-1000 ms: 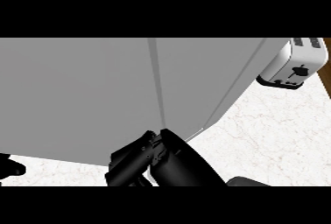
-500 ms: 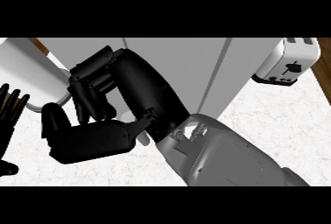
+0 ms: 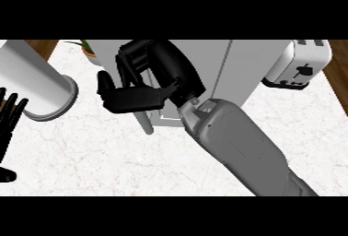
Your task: Pick up the wine, place it into the cabinet and close the cabinet
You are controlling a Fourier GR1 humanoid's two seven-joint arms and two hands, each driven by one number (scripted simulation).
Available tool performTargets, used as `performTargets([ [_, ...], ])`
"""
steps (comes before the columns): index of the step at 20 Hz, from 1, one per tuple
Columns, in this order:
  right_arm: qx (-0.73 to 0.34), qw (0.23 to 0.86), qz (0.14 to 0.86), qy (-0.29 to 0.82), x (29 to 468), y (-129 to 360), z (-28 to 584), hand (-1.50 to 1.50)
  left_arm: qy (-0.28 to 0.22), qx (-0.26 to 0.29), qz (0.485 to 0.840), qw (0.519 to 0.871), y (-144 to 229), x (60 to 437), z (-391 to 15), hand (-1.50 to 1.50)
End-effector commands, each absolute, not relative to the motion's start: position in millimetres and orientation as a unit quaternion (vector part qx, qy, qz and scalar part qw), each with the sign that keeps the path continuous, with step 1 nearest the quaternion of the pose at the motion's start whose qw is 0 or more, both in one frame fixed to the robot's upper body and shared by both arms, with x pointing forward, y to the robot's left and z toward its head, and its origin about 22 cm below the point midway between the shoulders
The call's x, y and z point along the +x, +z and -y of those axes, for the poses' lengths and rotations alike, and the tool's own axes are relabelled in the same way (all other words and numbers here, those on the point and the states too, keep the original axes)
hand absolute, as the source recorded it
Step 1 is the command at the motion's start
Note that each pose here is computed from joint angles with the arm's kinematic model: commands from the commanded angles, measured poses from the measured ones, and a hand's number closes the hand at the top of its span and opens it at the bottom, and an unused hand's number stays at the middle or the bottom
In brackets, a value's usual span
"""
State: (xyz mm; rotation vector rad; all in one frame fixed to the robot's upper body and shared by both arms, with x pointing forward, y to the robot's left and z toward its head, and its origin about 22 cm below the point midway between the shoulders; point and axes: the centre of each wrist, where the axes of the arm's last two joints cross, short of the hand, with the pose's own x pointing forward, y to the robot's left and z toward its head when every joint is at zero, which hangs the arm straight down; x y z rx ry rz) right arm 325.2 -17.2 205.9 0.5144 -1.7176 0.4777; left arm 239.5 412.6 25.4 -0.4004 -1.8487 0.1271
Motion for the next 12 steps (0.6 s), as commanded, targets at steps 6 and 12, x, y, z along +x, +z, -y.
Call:
performTargets([
  [6,0.180,0.609,0.745,0.201,371.6,177.0,44.0,1.50,0.049,-0.180,0.789,0.586,35.3,240.6,-412.2,-1.50],
  [12,0.161,0.604,0.754,0.200,389.7,171.5,70.3,1.50,0.046,-0.178,0.795,0.578,31.6,248.7,-405.5,-1.50],
])
